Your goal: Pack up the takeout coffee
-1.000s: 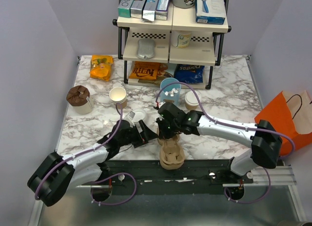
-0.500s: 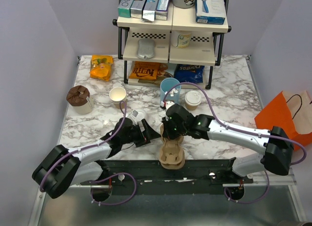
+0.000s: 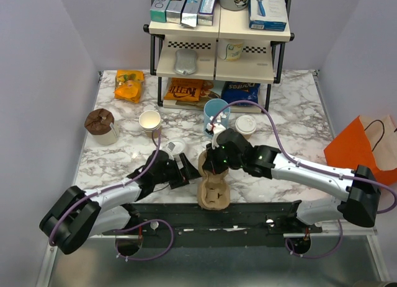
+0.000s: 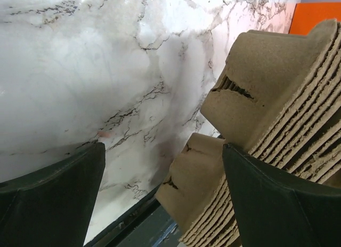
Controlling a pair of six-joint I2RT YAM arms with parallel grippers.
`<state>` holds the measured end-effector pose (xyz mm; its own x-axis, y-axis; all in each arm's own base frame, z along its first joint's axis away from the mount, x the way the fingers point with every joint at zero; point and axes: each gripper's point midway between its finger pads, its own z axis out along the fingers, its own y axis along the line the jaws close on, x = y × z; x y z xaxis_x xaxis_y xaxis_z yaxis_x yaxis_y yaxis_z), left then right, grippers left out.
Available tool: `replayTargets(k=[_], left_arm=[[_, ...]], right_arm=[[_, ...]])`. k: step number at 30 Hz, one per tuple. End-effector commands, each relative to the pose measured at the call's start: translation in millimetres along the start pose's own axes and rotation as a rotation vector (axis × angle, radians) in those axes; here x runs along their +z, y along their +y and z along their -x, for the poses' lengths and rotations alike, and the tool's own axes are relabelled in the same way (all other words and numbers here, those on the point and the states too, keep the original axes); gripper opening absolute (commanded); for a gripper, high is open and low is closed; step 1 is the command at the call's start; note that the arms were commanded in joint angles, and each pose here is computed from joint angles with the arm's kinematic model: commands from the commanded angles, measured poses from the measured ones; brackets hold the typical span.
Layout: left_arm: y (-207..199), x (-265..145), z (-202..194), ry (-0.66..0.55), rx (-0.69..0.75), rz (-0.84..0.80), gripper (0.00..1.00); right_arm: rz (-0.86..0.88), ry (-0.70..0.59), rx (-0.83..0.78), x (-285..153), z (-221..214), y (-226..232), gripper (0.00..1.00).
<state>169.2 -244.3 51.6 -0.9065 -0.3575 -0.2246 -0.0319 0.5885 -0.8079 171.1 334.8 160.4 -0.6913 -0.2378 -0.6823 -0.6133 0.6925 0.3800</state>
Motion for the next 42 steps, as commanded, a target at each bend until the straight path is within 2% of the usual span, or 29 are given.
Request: replayTargets(k=[1,14,17,24,29,35,40,42], left_arm=[[25,-5,-9,0.022,0.004,0.105,0.99],[18,-35,15,-0.108,0.059,0.17,0.99],[17,-42,24,-0.146,0.077,0.197,0.99],[22,-53,33,-0.186,0.095,0.261,0.99],[28,-59,35,-0.205,0.095,0.295,0.99],[25,-63,38,-0.211,0.105,0.298,0.99],[34,-72,44,-0.245,0.107,0.369,0.99],[34,-75,47,-0.257,0.112,0.384,0.99]], right_arm=[[0.079,-0.088,-0.006,-6,26,20,0.01],[0.128,0.021,-0.078,1,8,17,0.01],[0.129,-0.012,-0.108,-5,18,19,0.01],[0.105,-0.152,-0.165,-49,56,23,0.01],[-0.036,-0.22,-0.155,-75,68,0,0.01],[-0.359,-0.159,-0.101,-92,49,-63,0.01],[-0.438,-0.03,-0.016,-70,6,-100,0.01],[-0.431,-0.029,-0.008,-59,2,-103,0.01]])
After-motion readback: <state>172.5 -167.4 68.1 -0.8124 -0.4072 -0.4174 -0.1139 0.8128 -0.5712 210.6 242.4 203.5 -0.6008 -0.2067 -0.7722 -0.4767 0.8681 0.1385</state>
